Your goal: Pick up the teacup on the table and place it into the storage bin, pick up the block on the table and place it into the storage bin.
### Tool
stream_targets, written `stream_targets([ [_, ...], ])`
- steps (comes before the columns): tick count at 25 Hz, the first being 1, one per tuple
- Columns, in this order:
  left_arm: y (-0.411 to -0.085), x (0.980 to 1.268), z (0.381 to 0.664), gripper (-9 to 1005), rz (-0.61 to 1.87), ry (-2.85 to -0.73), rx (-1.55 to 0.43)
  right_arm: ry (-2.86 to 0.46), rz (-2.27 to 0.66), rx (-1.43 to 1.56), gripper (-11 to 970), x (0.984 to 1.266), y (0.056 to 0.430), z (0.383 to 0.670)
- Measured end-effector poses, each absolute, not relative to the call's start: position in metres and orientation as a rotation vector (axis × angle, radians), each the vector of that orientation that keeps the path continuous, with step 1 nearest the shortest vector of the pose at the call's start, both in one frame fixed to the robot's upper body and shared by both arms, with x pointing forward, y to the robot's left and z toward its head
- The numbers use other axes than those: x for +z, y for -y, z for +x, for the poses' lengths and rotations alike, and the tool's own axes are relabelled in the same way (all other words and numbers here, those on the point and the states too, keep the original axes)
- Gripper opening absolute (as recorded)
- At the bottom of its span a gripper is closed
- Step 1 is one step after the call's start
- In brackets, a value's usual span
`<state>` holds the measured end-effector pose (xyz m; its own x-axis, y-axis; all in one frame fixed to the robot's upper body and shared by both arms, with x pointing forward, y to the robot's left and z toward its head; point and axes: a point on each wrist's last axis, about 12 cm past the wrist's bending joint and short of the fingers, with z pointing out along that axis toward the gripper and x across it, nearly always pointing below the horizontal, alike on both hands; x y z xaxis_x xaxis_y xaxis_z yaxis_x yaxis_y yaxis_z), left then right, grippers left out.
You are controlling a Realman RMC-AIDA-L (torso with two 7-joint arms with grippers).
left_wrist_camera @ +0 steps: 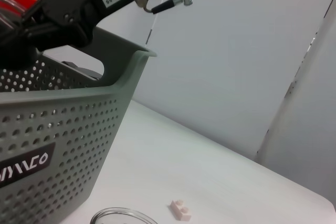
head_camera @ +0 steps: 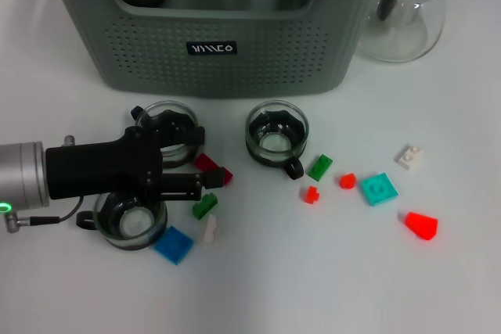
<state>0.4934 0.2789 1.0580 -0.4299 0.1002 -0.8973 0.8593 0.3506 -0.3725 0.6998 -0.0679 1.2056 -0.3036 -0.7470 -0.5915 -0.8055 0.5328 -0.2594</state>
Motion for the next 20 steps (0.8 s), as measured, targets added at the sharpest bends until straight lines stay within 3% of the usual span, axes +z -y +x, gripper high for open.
stream_targets([
  [20, -0.277, 1.057, 0.493, 877, 0.848, -1.789, -1.157, -2.132, -1.239, 0.098, 57, 1.185, 0.078, 0.697],
])
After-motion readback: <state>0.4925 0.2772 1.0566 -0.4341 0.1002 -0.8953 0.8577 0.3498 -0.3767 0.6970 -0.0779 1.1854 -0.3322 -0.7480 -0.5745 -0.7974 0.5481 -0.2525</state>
